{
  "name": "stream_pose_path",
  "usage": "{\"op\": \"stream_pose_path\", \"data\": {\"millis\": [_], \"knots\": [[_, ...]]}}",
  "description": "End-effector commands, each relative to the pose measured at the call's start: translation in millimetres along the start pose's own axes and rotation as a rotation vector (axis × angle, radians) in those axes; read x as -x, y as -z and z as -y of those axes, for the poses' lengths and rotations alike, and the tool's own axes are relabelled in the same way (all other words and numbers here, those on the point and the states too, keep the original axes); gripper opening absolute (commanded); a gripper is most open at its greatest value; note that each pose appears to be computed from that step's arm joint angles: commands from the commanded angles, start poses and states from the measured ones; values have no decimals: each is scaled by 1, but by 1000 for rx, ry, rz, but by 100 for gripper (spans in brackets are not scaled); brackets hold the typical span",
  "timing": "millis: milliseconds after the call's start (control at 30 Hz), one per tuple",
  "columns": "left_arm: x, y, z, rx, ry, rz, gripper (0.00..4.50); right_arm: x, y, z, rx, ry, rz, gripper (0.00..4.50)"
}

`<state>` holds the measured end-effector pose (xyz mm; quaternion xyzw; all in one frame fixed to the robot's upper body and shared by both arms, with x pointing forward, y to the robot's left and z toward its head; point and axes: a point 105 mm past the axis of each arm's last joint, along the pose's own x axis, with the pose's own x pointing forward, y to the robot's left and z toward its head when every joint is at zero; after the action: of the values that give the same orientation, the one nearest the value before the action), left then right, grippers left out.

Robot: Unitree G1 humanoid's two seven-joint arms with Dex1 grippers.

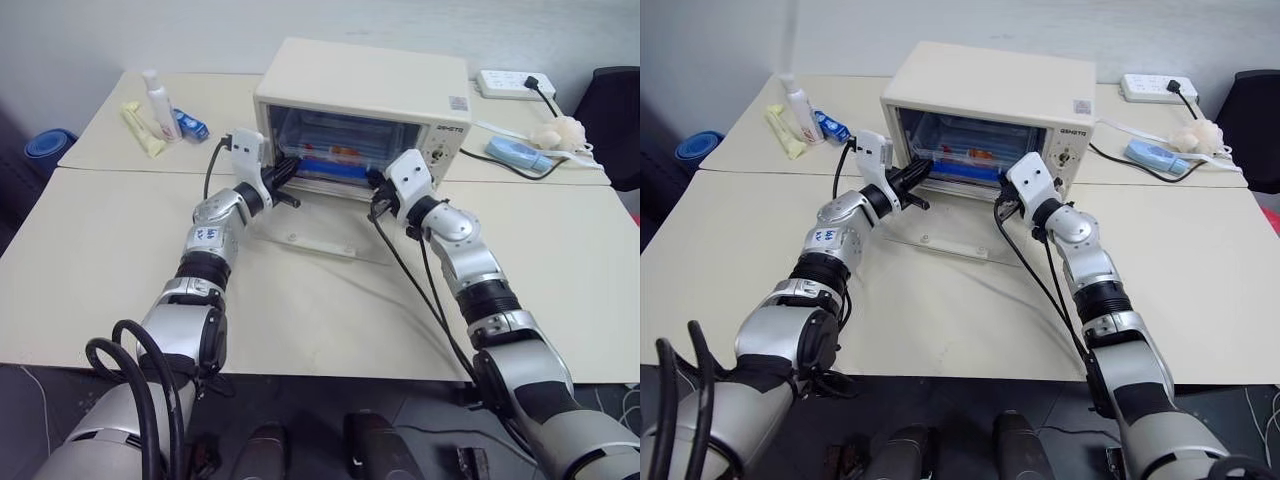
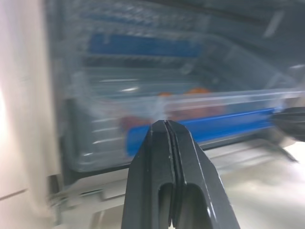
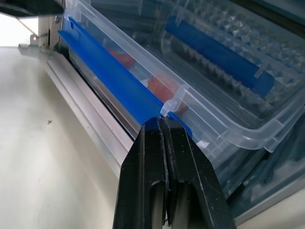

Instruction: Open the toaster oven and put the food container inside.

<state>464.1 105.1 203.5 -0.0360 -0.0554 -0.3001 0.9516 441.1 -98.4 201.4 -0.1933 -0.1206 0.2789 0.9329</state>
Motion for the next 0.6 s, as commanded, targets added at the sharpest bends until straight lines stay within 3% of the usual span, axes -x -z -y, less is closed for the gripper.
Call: {"op": "stream_pose_path", "data": {"millis": [33, 133, 300, 500, 600], "knots": [[9, -8, 2, -20, 98, 8, 0, 8, -18, -13, -64, -111, 64, 4], [35, -3, -8, -12, 150, -34, 0, 27, -30, -21, -95, -184, 75, 4], [100, -21, -6, -118, 332, -64, 0, 73, -34, -29, -105, -291, 36, 4], [178, -31, 1, -206, 598, -140, 0, 130, 17, -23, -68, -339, -151, 4], [198, -34, 0, -164, 640, -172, 0, 139, 46, -17, -49, -323, -222, 4]]}}
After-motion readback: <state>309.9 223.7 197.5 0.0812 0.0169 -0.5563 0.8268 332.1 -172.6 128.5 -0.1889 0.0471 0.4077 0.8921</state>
